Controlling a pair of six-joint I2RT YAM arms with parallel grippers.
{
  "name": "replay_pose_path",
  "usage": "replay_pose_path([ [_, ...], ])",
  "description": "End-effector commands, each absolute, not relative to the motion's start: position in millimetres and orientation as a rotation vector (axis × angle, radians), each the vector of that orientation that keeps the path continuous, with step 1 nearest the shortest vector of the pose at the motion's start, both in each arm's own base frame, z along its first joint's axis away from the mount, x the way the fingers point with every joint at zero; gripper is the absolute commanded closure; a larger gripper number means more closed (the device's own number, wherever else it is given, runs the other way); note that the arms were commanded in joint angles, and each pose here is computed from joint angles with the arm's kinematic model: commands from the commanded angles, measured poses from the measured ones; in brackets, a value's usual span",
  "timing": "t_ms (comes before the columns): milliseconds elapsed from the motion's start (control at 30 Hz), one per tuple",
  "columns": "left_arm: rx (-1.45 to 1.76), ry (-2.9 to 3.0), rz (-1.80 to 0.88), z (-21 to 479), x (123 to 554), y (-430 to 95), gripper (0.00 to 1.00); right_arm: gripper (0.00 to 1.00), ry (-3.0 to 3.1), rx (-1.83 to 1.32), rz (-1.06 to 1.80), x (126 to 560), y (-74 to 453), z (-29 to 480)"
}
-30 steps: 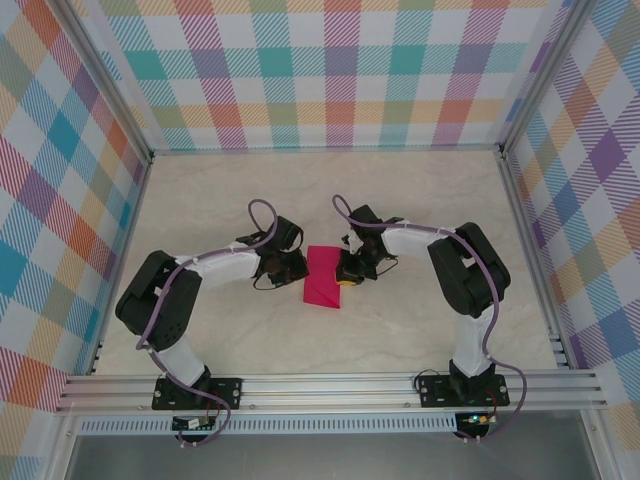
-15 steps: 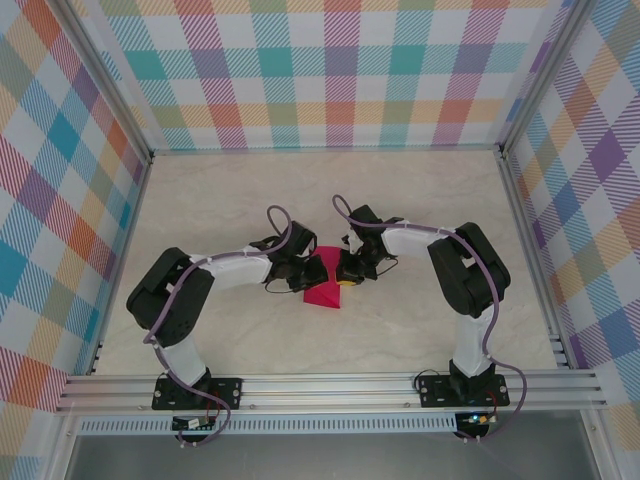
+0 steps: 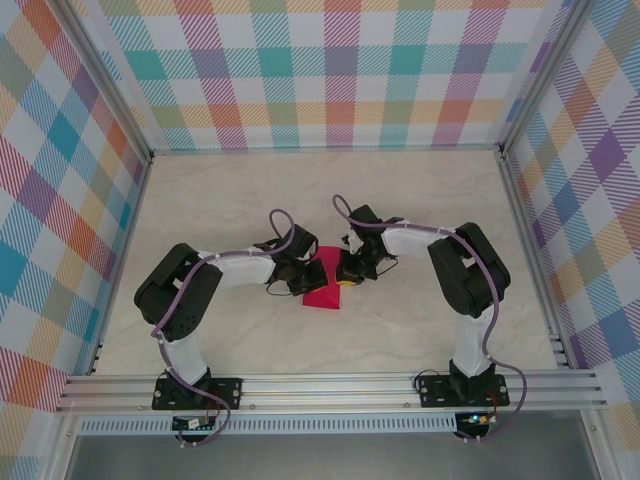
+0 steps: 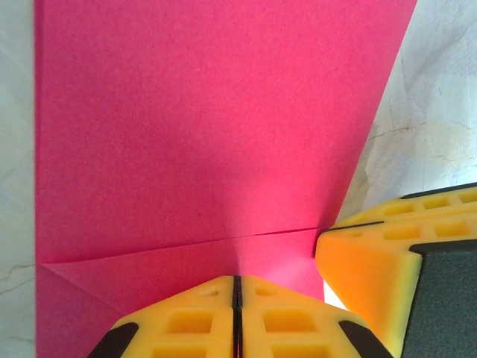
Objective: Fold a paper plane with a square sheet of paper (pick it up from the middle)
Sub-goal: Fold the triangle a second time at the center of the table.
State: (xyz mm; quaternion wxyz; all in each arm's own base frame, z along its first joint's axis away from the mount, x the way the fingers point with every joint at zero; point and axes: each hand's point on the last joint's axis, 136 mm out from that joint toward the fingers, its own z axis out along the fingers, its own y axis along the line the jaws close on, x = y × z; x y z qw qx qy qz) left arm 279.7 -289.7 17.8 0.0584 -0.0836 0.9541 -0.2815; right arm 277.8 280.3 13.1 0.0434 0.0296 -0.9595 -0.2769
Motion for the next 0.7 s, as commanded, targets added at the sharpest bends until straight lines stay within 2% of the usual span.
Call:
replay_pose_path([
  [0,-0.329,3.002,-0.694,-16,256,-266,0.91,0.92,-2.975,0.07,-0.676,271,260,-13],
  [267,-0.37,3.025,-0.641,-29,248,-256,0.92,0.9,-3.013,0.188,-1.043,273,281,61],
  [433,-0.378,3.027,-0.64,-30,247,-255,0.92,0.88,-2.979,0.213,-1.131,250,277,74],
  [667,-0.386,3.031,-0.642,-31,247,-256,0.92,0.88,-2.948,0.288,-1.107,224,291,68],
])
